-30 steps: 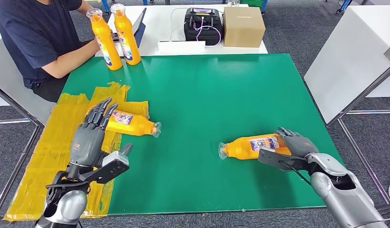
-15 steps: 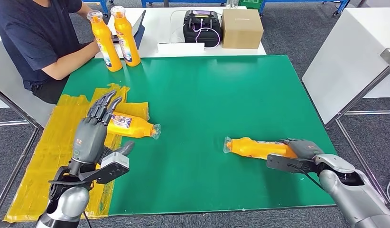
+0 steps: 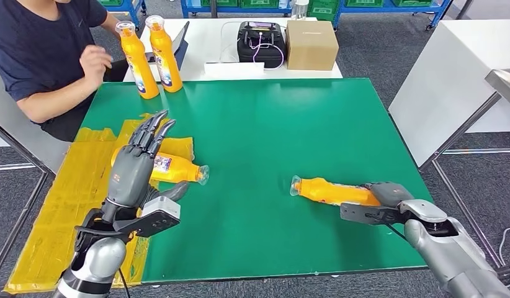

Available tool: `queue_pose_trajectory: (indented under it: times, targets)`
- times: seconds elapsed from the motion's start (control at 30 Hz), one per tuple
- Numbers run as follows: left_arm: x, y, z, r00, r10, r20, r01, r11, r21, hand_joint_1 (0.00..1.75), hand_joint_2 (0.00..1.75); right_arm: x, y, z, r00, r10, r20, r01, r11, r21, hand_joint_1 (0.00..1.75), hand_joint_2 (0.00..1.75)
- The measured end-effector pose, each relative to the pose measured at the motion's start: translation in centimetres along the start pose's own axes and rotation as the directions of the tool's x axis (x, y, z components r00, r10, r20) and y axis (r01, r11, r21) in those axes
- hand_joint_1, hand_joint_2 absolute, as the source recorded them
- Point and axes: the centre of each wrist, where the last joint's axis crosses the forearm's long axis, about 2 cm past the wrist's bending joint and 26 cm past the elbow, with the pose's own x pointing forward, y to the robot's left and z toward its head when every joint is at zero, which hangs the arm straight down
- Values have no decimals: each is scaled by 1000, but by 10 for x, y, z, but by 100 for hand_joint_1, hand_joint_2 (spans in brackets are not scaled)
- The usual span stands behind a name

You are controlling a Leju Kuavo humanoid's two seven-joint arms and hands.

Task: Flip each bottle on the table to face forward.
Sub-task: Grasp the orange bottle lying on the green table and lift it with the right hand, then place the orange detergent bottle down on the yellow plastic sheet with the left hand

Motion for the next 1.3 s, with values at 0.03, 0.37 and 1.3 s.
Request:
queue_pose_trajectory:
  times: [0.03, 0.37, 1.3]
  targets:
    - [2, -1, -1, 1000, 8, 2, -8, 1000, 1, 0, 0, 3, 2, -2, 1000, -4, -4, 4, 1000, -8, 175, 175]
    - [20, -17, 63, 738, 662, -130, -671, 741, -28, 0, 131, 73, 36, 12, 904, -362, 228, 409, 887, -213, 175, 175]
    - [64, -28, 121, 291, 944, -156, -954, 298, 24, 0, 175, 240, 10, 114, 440, -294, 849, 677, 730, -98, 175, 175]
